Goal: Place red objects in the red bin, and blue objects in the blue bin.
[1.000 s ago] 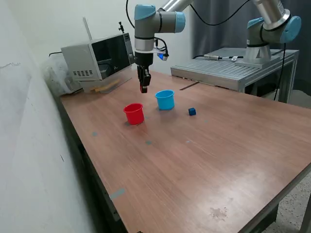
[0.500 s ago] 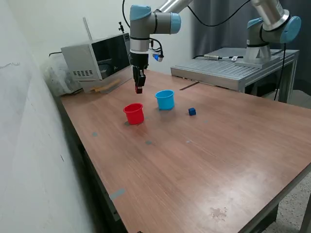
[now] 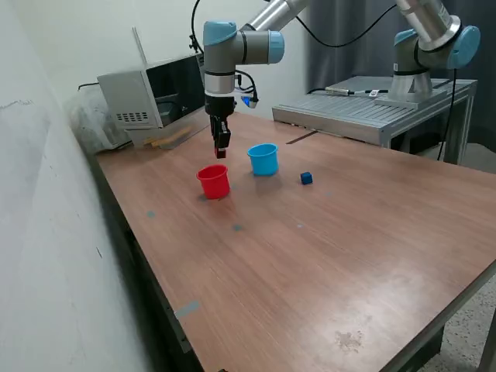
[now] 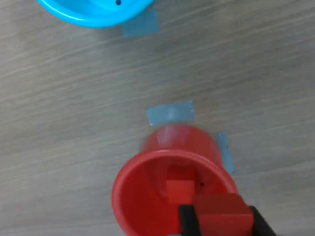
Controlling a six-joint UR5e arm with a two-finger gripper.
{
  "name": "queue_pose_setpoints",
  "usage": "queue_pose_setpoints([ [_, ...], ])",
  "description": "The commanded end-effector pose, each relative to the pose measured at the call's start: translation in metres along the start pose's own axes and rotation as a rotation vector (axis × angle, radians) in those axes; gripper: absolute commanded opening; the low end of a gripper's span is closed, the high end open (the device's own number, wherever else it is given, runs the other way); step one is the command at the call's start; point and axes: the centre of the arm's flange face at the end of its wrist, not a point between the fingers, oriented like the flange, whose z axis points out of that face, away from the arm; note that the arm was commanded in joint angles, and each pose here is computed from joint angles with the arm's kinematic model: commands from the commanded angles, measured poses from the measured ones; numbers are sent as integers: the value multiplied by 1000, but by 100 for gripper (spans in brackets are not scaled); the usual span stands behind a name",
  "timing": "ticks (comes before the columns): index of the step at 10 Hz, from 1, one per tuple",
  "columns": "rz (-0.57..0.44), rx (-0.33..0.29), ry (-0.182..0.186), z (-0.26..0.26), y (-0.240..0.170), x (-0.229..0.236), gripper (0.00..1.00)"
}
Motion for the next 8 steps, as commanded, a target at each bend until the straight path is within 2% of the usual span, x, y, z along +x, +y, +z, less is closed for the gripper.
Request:
queue_pose_setpoints([
  [1,11,10,-4,17,8,-7,0],
  [8,57,6,-13,33,26,-39,0],
])
